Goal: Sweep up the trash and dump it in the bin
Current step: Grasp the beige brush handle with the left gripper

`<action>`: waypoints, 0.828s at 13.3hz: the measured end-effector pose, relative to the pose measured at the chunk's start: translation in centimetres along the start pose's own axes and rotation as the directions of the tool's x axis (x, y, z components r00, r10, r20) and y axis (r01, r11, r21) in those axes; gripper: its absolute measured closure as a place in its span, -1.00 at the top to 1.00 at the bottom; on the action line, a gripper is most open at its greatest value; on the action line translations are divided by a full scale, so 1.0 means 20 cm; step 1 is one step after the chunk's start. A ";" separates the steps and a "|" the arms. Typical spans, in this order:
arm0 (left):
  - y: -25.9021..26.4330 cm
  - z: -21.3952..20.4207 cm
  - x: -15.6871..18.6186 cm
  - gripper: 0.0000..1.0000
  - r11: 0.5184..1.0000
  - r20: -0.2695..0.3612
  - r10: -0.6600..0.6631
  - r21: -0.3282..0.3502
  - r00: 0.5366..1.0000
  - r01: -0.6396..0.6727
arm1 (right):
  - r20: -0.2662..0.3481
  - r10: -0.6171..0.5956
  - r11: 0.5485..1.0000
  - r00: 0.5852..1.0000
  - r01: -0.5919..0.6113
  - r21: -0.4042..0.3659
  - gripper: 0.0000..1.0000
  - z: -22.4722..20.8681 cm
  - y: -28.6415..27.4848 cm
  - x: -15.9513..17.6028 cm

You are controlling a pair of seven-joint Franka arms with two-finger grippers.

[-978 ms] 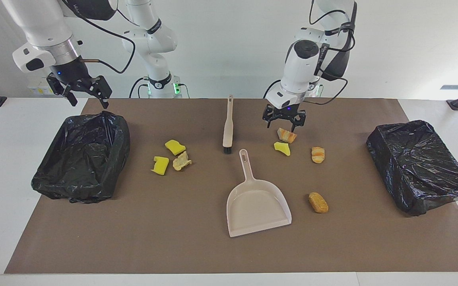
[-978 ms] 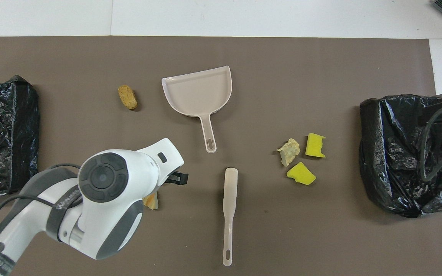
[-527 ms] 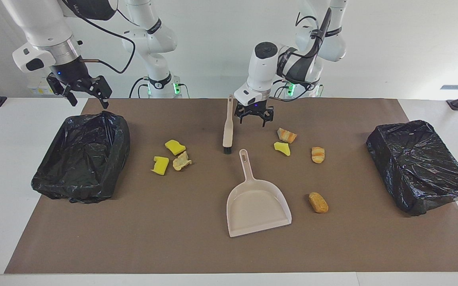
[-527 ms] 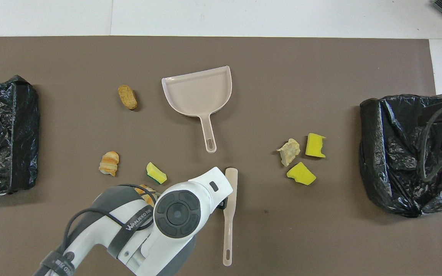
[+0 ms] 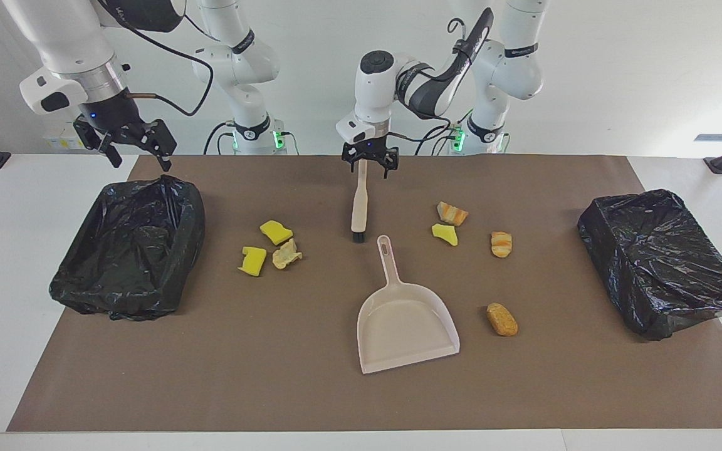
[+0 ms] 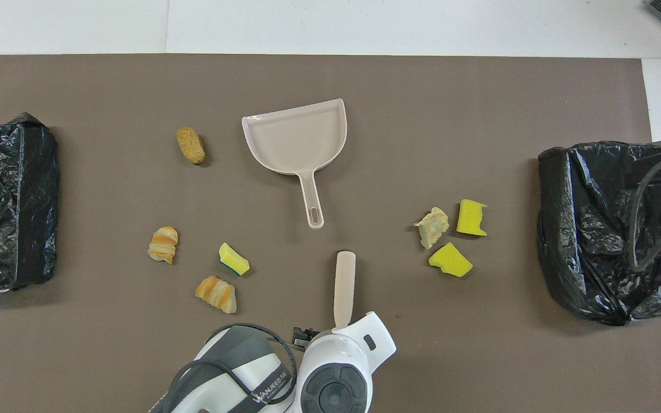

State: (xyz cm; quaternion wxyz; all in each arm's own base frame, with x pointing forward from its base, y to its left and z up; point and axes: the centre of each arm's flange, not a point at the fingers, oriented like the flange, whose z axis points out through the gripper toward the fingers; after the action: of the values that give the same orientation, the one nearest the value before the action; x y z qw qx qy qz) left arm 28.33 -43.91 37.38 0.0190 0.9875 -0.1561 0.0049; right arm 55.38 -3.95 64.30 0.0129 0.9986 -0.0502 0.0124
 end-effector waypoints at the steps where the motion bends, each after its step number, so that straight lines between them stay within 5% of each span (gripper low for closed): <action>1: 0.01 0.03 -0.02 1.00 1.000 -0.003 0.008 -0.002 1.000 -0.008 | 0.000 0.000 1.000 1.000 0.000 0.000 1.00 0.00 0.00 0.00; 11: 0.07 0.15 -0.10 0.91 1.000 0.003 -0.015 0.003 1.000 0.015 | 0.000 0.000 1.000 1.000 0.000 0.000 1.00 0.00 0.00 0.00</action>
State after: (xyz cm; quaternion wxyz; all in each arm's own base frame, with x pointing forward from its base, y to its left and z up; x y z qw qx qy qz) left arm 25.93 -44.71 34.41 0.0175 0.9887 -0.1485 0.0036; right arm 55.37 -3.95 64.31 0.0129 0.9986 -0.0502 0.0124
